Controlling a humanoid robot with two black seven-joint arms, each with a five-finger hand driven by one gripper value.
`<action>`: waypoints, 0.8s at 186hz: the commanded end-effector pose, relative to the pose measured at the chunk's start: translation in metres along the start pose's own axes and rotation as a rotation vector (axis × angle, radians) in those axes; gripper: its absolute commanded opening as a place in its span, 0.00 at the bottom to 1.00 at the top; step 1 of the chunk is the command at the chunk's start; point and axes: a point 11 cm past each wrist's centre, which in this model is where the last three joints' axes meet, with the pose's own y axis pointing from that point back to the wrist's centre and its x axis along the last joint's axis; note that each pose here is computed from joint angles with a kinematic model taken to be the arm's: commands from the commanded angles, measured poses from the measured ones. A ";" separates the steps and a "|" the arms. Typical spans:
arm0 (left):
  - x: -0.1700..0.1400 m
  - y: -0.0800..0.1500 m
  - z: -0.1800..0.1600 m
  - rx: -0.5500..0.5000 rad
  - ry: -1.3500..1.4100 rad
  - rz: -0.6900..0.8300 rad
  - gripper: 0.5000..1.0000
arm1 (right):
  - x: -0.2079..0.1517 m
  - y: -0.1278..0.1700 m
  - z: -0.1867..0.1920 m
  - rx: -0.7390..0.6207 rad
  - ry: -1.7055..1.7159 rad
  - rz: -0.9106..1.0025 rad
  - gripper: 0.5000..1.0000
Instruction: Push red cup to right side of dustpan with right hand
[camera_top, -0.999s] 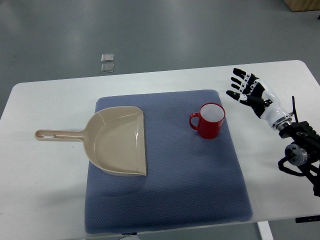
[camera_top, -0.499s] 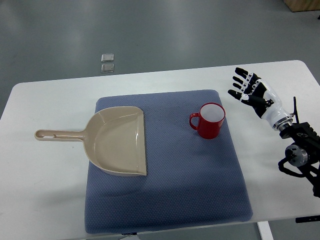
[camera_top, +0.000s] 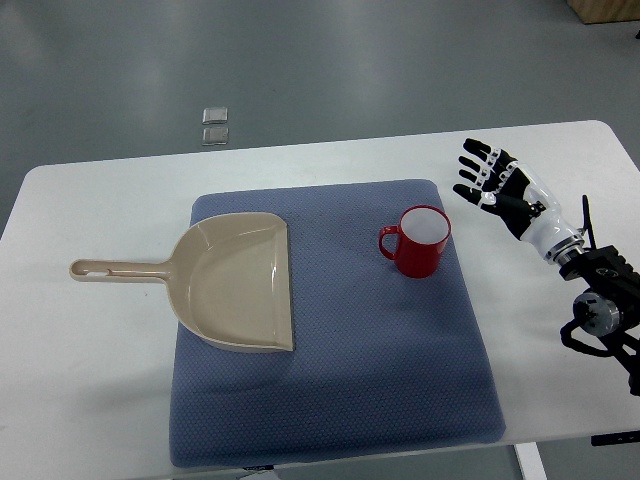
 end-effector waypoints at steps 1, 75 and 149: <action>0.000 0.000 0.000 0.000 0.000 0.000 1.00 | 0.001 0.003 0.002 -0.005 -0.005 -0.004 0.85; 0.000 0.000 0.000 0.000 0.000 0.000 1.00 | 0.007 0.012 0.001 -0.027 -0.018 -0.066 0.85; 0.000 0.000 0.000 0.000 0.000 0.000 1.00 | -0.010 0.011 0.002 -0.050 0.000 -0.191 0.85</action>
